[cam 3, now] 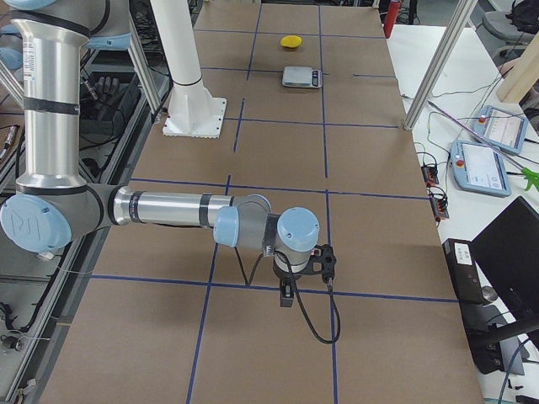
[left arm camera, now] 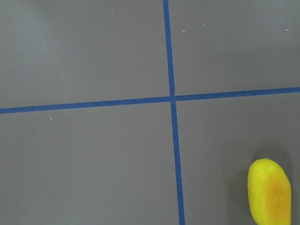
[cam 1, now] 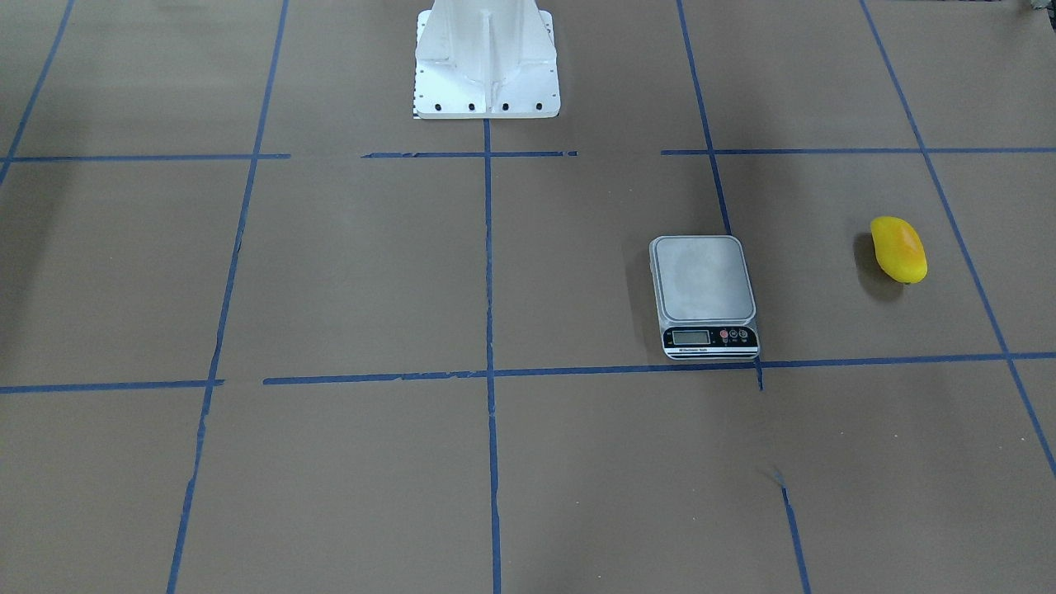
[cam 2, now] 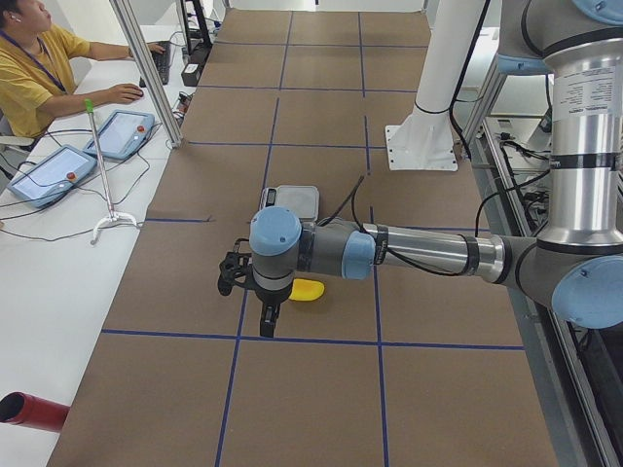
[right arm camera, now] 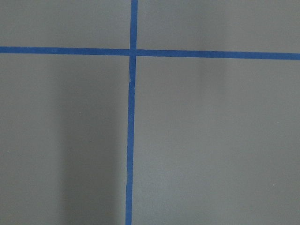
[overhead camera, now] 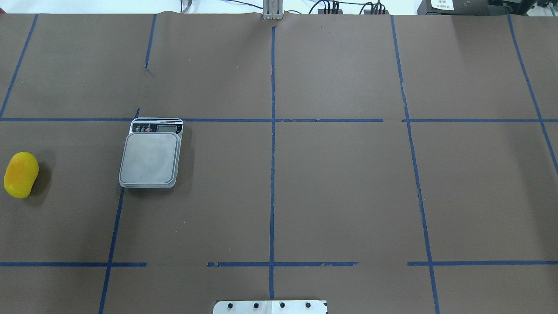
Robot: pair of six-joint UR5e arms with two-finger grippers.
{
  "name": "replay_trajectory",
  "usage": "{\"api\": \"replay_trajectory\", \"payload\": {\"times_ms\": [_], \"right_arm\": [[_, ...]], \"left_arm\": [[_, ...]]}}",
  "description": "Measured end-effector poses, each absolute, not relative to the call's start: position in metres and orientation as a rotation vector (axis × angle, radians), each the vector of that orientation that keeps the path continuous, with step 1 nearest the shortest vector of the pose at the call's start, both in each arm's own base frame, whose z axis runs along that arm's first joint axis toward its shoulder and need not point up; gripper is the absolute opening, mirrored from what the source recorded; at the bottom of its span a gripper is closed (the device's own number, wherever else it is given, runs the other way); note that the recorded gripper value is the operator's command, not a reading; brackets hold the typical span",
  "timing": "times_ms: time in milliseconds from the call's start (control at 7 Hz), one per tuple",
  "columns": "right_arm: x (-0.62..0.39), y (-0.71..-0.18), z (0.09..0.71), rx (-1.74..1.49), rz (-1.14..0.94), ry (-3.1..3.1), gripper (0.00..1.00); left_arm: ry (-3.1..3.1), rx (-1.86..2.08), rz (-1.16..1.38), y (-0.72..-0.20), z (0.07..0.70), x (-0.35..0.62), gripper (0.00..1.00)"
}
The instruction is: Weigh mango
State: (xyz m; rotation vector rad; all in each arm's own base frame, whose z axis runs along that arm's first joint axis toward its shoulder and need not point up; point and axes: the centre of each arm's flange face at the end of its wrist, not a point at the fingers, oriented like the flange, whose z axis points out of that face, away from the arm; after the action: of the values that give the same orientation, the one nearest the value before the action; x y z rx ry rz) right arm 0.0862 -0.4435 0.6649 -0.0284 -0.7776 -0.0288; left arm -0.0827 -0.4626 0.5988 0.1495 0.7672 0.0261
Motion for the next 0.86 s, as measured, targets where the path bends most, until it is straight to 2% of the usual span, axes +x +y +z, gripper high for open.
{"api": "replay_trajectory", "payload": {"times_ms": [857], "right_arm": [[0.0862, -0.4435, 0.6649, -0.028, -0.029, -0.778, 1.00]], "left_arm": [[0.773, 0.142, 0.071, -0.4554, 0.5957, -0.0794, 1.00]]}}
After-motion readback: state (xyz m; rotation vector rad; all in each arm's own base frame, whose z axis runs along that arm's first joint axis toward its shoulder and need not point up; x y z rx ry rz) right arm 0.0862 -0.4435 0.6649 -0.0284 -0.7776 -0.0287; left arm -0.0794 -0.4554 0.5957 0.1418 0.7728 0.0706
